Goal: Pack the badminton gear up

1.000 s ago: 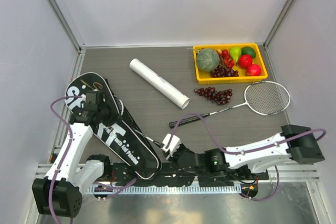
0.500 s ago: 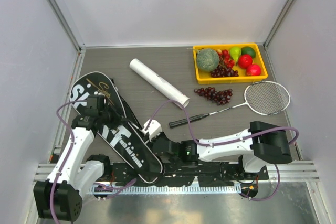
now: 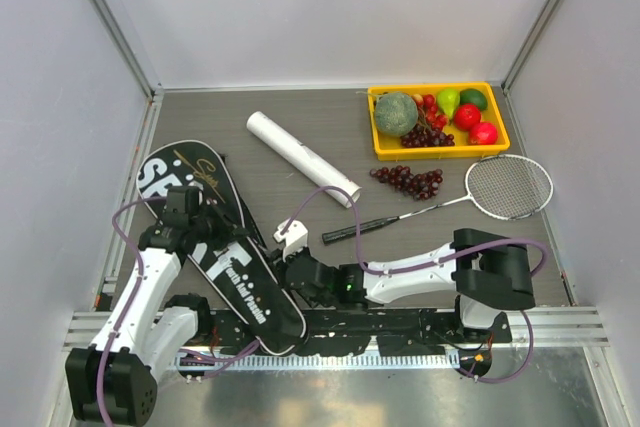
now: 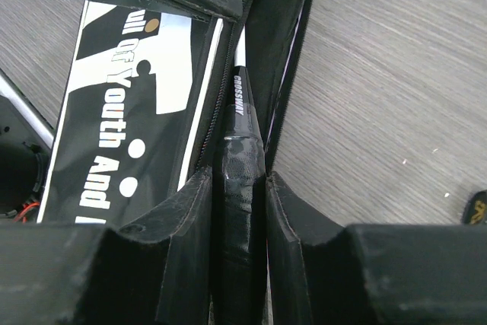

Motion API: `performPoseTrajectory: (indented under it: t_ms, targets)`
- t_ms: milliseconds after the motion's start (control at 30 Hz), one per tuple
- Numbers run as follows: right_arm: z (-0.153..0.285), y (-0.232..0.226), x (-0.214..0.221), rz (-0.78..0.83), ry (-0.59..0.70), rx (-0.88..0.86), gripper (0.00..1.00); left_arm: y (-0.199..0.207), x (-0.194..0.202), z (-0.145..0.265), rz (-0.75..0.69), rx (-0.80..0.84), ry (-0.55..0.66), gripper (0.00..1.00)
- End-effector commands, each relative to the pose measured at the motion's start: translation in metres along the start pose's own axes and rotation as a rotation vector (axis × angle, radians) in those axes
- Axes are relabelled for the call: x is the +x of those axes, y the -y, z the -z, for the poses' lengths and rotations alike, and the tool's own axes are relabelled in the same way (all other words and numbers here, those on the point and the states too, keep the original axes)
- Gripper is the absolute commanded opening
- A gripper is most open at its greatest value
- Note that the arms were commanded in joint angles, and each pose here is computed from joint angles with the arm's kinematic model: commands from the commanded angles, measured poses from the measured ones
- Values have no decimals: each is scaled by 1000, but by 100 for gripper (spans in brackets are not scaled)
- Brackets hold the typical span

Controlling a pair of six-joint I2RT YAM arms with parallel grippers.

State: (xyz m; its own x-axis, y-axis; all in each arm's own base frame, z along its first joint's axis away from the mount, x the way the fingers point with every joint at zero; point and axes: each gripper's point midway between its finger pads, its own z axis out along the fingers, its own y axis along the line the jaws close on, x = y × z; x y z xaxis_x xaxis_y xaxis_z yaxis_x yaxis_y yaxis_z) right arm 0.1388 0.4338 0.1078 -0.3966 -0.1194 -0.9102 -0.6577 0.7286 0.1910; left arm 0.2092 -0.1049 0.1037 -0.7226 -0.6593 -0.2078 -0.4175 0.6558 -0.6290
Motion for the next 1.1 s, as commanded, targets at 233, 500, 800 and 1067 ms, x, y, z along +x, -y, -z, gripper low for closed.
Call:
performPoseTrajectory:
  t_ms: [233,500,800,1067]
  targets:
    - [-16,-40,-37,-206,176,-177,5,18,-4,-8,-37,74,-32,0]
    - [-23,-26,-20,-215,91,-157,26,10,-13,-14,-101,8,-23,0]
    - [8,6,-4,-160,-111,-124,51,5,-17,-23,-107,-14,-23,0]
    - [43,20,15,-121,-246,-213,59,13,-16,-38,-135,43,-66,0]
